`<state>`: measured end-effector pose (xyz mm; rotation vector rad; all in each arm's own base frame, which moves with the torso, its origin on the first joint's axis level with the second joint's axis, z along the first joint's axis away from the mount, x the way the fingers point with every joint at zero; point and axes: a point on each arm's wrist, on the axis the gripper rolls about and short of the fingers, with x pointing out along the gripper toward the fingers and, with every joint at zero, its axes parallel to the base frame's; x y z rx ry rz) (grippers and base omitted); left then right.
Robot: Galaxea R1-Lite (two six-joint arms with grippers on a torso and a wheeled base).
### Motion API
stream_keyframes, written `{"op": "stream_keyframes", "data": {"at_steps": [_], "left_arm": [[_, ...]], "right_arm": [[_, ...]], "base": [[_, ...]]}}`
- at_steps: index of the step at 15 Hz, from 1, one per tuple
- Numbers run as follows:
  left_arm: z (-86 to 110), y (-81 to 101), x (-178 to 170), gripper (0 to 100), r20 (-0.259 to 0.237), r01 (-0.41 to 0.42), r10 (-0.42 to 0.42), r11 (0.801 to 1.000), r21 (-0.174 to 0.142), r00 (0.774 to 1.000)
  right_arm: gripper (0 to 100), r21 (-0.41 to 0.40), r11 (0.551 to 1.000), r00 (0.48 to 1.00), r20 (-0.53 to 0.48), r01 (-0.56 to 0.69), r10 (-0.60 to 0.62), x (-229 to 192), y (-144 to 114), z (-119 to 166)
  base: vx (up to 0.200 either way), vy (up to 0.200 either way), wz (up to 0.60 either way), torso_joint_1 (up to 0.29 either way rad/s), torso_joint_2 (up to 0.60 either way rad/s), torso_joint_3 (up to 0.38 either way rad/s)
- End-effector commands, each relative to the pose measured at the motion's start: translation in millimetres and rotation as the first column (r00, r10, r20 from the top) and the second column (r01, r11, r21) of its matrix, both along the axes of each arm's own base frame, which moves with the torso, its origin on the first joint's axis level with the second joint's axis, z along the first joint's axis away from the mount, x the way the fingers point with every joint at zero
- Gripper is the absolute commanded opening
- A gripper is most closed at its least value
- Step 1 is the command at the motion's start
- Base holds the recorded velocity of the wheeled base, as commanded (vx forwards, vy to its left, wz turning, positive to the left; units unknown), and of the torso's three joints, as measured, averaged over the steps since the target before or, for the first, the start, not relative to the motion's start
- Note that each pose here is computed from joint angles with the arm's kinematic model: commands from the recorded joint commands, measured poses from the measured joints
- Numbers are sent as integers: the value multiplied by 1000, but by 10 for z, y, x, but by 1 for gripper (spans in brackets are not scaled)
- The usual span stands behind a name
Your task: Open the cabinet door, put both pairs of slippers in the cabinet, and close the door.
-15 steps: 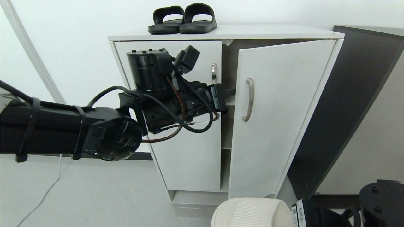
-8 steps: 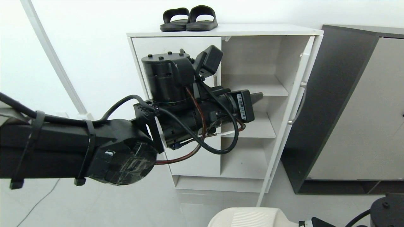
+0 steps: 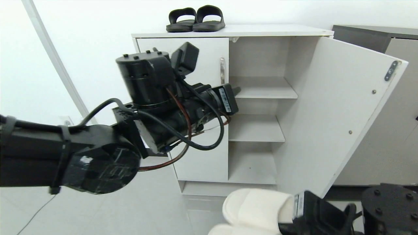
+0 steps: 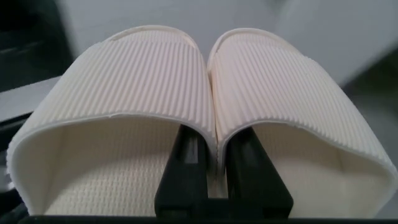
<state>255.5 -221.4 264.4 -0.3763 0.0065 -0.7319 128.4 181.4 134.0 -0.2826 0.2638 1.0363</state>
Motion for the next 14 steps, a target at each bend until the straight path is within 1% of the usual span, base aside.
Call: {"op": "stream_keyframes", "data": {"at_steps": [1, 2, 3, 4, 5, 6, 7, 8, 9, 10, 11, 12, 13, 14], "left_arm": [[187, 372, -233, 0, 18, -138, 138, 990, -29, 990], [233, 579, -367, 0, 12, -224, 225, 974, -8, 974], [245, 667, -432, 0, 11, -260, 260, 965, 12, 965], [292, 960, -677, 0, 15, -382, 382, 920, 92, 924], [335, 1139, -897, 0, 15, -449, 451, 884, 133, 892], [340, 1333, -1122, 0, 7, -520, 525, 841, 151, 851], [323, 1570, -1305, 0, 21, -588, 594, 791, 167, 804], [253, 1821, -1471, 0, 49, -675, 681, 709, 202, 730], [207, 1936, -1576, 0, 60, -719, 725, 664, 206, 687], [114, 2141, -1903, 0, 84, -802, 801, 576, 156, 592], [-16, 2239, -2095, 0, 81, -863, 864, 481, 156, 497], [-149, 2287, -2234, 0, 78, -894, 898, 416, 169, 433], [-343, 2312, -2369, 0, 73, -913, 920, 367, 178, 385], [-510, 2318, -2430, 0, 69, -918, 929, 346, 193, 364]], "right_arm": [[0, 26, 982, 982, -10, 187, -186, 281, 125, 42], [0, 63, 960, 962, -27, 274, -273, 374, 214, 91], [0, 71, 947, 950, -23, 314, -313, 416, 246, 107], [0, 78, 886, 888, 12, 457, -460, 600, 328, 126], [0, 86, 833, 834, 36, 547, -551, 724, 395, 130], [0, 106, 791, 793, 33, 603, -609, 805, 448, 137], [0, 124, 766, 770, 24, 630, -637, 857, 491, 144], [0, 136, 745, 749, 23, 653, -662, 879, 500, 160], [0, 138, 731, 735, 28, 668, -677, 895, 498, 162], [0, 142, 720, 724, 32, 679, -689, 912, 513, 170], [0, 142, 712, 716, 35, 687, -698, 916, 513, 169], [0, 136, 711, 714, 36, 690, -700, 925, 523, 148], [0, 133, 712, 715, 36, 689, -698, 924, 530, 138], [0, 130, 714, 716, 37, 688, -697, 925, 539, 125]], "base": [[0, 0, 0, 0, 0, 0], [0, 0, 0, 0, 0, 0], [0, 0, 0, 0, 0, 0], [0, 0, 0, 0, 0, 0], [0, 0, 0, 0, 0, 0], [0, 0, 0, 0, 0, 0], [0, 0, 0, 0, 0, 0], [0, 0, 0, 0, 0, 0], [0, 0, 0, 0, 0, 0], [0, 0, 0, 0, 0, 0], [0, 0, 0, 0, 0, 0], [0, 0, 0, 0, 0, 0], [0, 0, 0, 0, 0, 0], [0, 0, 0, 0, 0, 0]]}}
